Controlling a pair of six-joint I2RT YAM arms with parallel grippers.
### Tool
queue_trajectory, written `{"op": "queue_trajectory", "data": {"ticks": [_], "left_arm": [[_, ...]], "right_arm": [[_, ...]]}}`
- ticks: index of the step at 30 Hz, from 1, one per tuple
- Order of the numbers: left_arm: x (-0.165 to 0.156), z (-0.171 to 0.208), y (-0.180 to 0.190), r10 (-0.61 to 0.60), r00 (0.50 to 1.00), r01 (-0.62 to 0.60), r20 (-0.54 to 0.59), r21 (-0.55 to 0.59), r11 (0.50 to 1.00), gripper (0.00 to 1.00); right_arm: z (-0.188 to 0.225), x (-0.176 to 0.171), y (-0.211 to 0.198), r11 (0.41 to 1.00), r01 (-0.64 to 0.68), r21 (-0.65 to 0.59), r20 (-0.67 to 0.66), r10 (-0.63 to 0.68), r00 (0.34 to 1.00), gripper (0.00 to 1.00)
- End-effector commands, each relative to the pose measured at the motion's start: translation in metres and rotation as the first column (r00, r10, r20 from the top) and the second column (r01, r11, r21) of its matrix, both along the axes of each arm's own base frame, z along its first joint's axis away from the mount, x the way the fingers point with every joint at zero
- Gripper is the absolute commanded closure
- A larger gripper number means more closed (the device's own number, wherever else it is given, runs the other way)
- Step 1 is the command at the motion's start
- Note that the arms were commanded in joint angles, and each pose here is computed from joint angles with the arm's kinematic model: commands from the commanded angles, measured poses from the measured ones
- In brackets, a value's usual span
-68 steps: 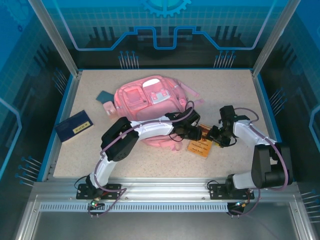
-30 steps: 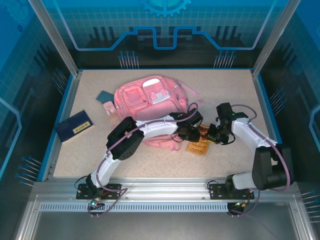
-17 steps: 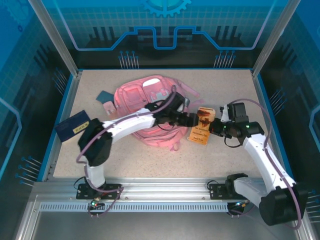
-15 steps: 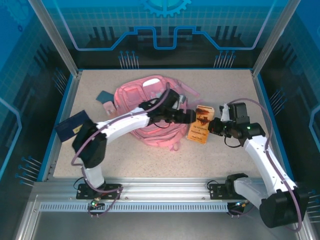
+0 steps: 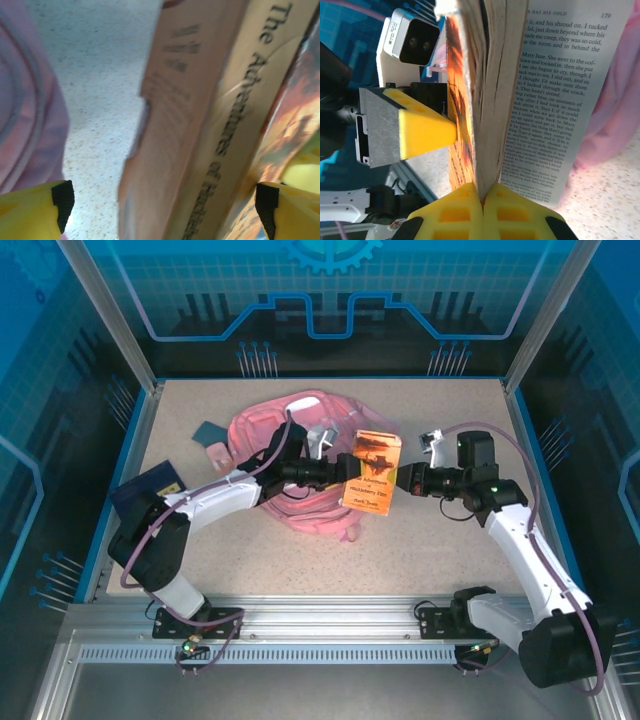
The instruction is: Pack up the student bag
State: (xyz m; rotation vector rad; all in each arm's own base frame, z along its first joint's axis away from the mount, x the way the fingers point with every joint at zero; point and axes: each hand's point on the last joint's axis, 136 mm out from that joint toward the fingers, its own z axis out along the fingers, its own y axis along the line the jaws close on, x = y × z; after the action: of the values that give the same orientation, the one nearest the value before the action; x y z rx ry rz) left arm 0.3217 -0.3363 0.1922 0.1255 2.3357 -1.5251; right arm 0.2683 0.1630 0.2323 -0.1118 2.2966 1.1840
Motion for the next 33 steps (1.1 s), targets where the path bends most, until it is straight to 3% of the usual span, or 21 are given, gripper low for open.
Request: {"op": "queue_trajectory", "data": {"ticks": [1,10,16,17,19,20,22,24,30,33], "left_arm": [[-0.006,0.044,-0.005,-0.058,0.996,0.068,0.063,-0.170,0.983,0.09],[-0.002,0.045,-0.001,-0.050,0.997,0.061,0.057,-0.206,0.977,0.40],[0.000,0.047,0.007,-0.020,0.997,0.033,0.072,-0.196,0.980,0.72],[0.000,0.049,0.009,-0.009,0.997,0.025,0.081,-0.196,0.980,0.73],[0.003,0.051,0.014,0.019,0.995,0.000,0.095,-0.192,0.981,0.76],[0.004,0.053,0.017,0.038,0.994,-0.017,0.105,-0.193,0.981,0.77],[0.010,0.056,0.026,0.086,0.988,-0.060,0.125,-0.198,0.978,0.79],[0.020,0.057,0.037,0.157,0.979,-0.128,0.130,-0.207,0.970,0.81],[0.049,0.073,0.075,0.365,0.917,-0.324,0.159,-0.238,0.916,0.82],[0.058,0.088,0.092,0.465,0.867,-0.414,0.181,-0.258,0.873,0.82]], "right_arm": [[0.030,-0.004,0.018,0.991,-0.106,0.086,0.091,0.098,0.991,1.00],[0.024,-0.002,0.018,0.991,-0.103,0.085,0.070,0.098,0.993,1.00],[0.013,0.004,0.015,0.996,-0.066,0.065,0.030,0.064,0.997,1.00],[0.011,0.005,0.014,0.996,-0.056,0.062,0.018,0.055,0.998,0.96],[0.008,0.006,0.013,0.997,-0.043,0.062,0.000,0.043,0.999,0.78],[0.007,0.007,0.013,0.997,-0.034,0.066,-0.009,0.034,0.999,0.59],[0.004,0.010,0.015,0.996,-0.004,0.094,-0.022,0.006,1.000,0.35],[0.006,0.015,0.024,0.990,0.009,0.142,-0.016,-0.007,1.000,0.19],[0.003,0.027,0.039,0.973,0.123,0.195,-0.071,-0.111,0.991,0.01],[0.000,0.036,0.043,0.939,0.199,0.281,-0.151,-0.161,0.975,0.00]]}}
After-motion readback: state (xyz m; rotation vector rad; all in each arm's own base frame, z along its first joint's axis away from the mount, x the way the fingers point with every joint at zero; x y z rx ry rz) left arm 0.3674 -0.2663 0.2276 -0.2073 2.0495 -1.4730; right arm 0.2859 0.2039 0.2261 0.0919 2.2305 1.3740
